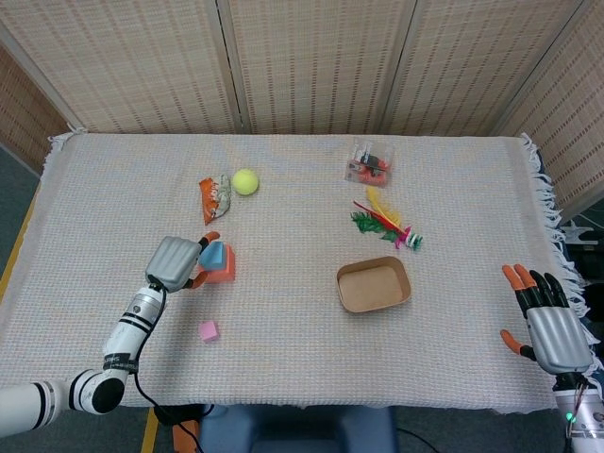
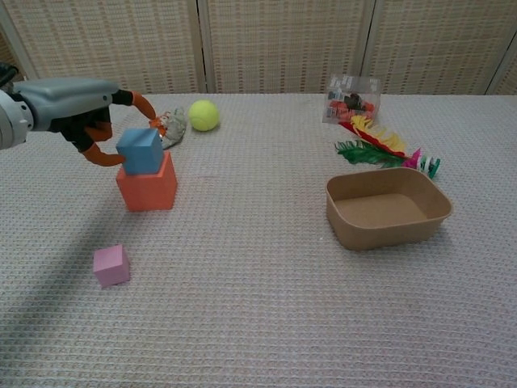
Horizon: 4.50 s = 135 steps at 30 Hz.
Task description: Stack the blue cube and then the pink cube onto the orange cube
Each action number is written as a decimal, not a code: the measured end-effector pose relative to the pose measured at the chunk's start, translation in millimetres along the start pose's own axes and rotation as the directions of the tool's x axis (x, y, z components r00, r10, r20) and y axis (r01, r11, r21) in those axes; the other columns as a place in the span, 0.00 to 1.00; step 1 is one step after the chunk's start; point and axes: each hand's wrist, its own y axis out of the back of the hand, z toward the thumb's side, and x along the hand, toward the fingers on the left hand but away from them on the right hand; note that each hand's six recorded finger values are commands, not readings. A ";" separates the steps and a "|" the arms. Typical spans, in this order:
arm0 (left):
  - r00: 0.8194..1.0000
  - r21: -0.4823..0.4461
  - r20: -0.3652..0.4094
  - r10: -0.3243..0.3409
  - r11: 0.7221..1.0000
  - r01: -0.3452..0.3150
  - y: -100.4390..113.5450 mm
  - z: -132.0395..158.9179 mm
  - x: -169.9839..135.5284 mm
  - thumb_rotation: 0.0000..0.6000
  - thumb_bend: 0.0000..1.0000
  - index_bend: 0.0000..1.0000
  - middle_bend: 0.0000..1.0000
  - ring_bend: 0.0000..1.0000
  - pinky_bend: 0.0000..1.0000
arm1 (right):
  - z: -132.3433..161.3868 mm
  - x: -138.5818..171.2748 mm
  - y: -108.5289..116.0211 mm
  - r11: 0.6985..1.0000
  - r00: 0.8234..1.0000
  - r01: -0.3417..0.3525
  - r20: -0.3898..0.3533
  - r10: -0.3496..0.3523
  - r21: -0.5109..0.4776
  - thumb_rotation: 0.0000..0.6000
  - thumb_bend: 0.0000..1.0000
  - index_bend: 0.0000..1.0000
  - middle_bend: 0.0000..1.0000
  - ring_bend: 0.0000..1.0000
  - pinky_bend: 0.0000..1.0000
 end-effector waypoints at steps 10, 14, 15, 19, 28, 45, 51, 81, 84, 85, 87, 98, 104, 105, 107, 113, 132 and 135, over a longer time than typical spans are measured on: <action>0.999 -0.240 0.049 -0.022 0.970 0.033 -29.3 3.3 -73.4 1.00 0.32 0.17 1.00 1.00 1.00 | 1.4 6.9 8.3 1.000 1.000 0.022 -0.021 -0.023 -0.022 1.00 0.14 0.00 0.00 0.00 0.00; 0.992 -0.321 0.077 -0.102 0.939 0.122 -60.3 4.6 -111.5 1.00 0.32 0.17 1.00 1.00 1.00 | 6.1 9.0 7.4 1.000 0.999 0.014 -0.044 -0.015 -0.027 1.00 0.14 0.00 0.00 0.00 0.00; 0.989 -0.325 0.083 -0.119 0.935 0.140 -66.9 5.7 -118.0 1.00 0.32 0.18 1.00 1.00 1.00 | 7.5 9.6 7.0 1.000 0.999 0.011 -0.051 -0.013 -0.029 1.00 0.14 0.00 0.00 0.00 0.00; 0.983 -0.316 0.105 -0.150 0.932 0.176 -86.2 11.4 -127.8 1.00 0.32 0.20 1.00 1.00 1.00 | 9.7 11.2 6.2 0.999 0.998 0.001 -0.063 -0.003 -0.032 1.00 0.14 0.00 0.00 0.00 0.00; 0.989 -0.325 0.110 -0.099 0.937 0.130 -106.2 26.4 -125.9 1.00 0.32 0.19 1.00 1.00 1.00 | 11.6 11.5 3.3 1.000 0.997 -0.012 -0.070 0.010 -0.023 1.00 0.14 0.00 0.00 0.00 0.00; 0.993 -0.341 0.040 -0.115 0.932 0.121 -125.4 30.7 -94.5 1.00 0.32 0.19 1.00 1.00 1.00 | 9.5 12.3 4.8 1.000 0.998 -0.011 -0.064 0.010 -0.018 1.00 0.14 0.00 0.00 0.00 0.00; 0.991 -0.317 0.036 -0.125 0.940 0.130 -127.0 29.8 -92.9 1.00 0.32 0.20 1.00 1.00 1.00 | 9.6 12.7 4.6 1.000 0.998 -0.016 -0.065 0.015 -0.016 1.00 0.14 0.00 0.00 0.00 0.00; 0.997 -0.159 -0.056 -0.046 0.987 0.037 -124.6 12.0 -103.5 1.00 0.32 0.31 1.00 1.00 1.00 | 11.4 12.6 2.3 1.000 0.997 -0.027 -0.070 0.027 -0.009 1.00 0.13 0.00 0.00 0.00 0.00; 0.997 -0.159 -0.051 -0.055 0.986 0.046 -125.1 13.1 -104.3 1.00 0.31 0.32 1.00 1.00 1.00 | 11.6 12.4 2.1 1.000 0.997 -0.026 -0.068 0.026 -0.009 1.00 0.13 0.00 0.00 0.00 0.00; 0.997 -0.161 -0.051 -0.058 0.986 0.049 -125.0 13.5 -104.5 1.00 0.32 0.33 1.00 1.00 1.00 | 11.6 12.4 2.0 1.000 0.997 -0.026 -0.068 0.026 -0.009 1.00 0.14 0.00 0.00 0.00 0.00; 0.997 -0.164 -0.051 -0.056 0.985 0.047 -124.1 13.5 -104.2 1.00 0.32 0.37 1.00 1.00 1.00 | 11.7 12.4 1.8 1.000 0.997 -0.027 -0.069 0.027 -0.009 1.00 0.14 0.00 0.00 0.00 0.00; 0.997 -0.159 -0.056 -0.050 0.986 0.040 -125.0 10.8 -102.0 1.00 0.32 0.51 1.00 1.00 1.00 | 11.7 12.9 1.1 0.999 0.997 -0.032 -0.069 0.032 -0.007 1.00 0.14 0.00 0.00 0.00 0.00; 0.999 -0.146 -0.040 -0.009 0.989 0.003 -116.8 11.4 -102.4 1.00 0.36 0.51 1.00 1.00 1.00 | 12.2 12.7 0.1 0.999 0.997 -0.040 -0.070 0.039 -0.006 1.00 0.14 0.00 0.00 0.00 0.00; 0.999 -0.146 -0.038 0.000 0.989 -0.005 -114.4 11.2 -102.7 1.00 0.36 0.51 1.00 1.00 1.00 | 12.1 12.7 0.1 0.999 0.997 -0.040 -0.070 0.040 -0.007 1.00 0.14 0.00 0.00 0.00 0.00; 0.999 -0.150 -0.035 0.010 0.989 -0.015 -109.3 10.3 -103.8 1.00 0.37 0.51 1.00 1.00 1.00 | 12.1 12.6 0.1 0.999 0.997 -0.040 -0.070 0.039 -0.007 1.00 0.14 0.00 0.00 0.00 0.00; 0.999 -0.146 -0.032 0.020 0.989 -0.024 -86.3 -0.5 -104.8 1.00 0.37 0.51 1.00 1.00 1.00 | 11.8 12.4 0.1 0.999 0.997 -0.039 -0.068 0.039 -0.008 1.00 0.14 0.00 0.00 0.00 0.00; 0.994 -0.183 -0.107 0.036 0.982 -0.056 32.7 -27.6 -46.1 1.00 0.38 0.51 1.00 1.00 1.00 | 11.6 7.0 -6.4 0.999 0.997 -0.053 -0.049 0.054 0.012 1.00 0.14 0.00 0.00 0.00 0.00; 0.995 -0.175 -0.091 0.045 0.983 -0.061 45.1 -20.4 -38.6 1.00 0.38 0.51 1.00 1.00 1.00 | 12.2 6.2 -8.5 0.998 0.997 -0.060 -0.049 0.061 0.016 1.00 0.14 0.00 0.00 0.00 0.00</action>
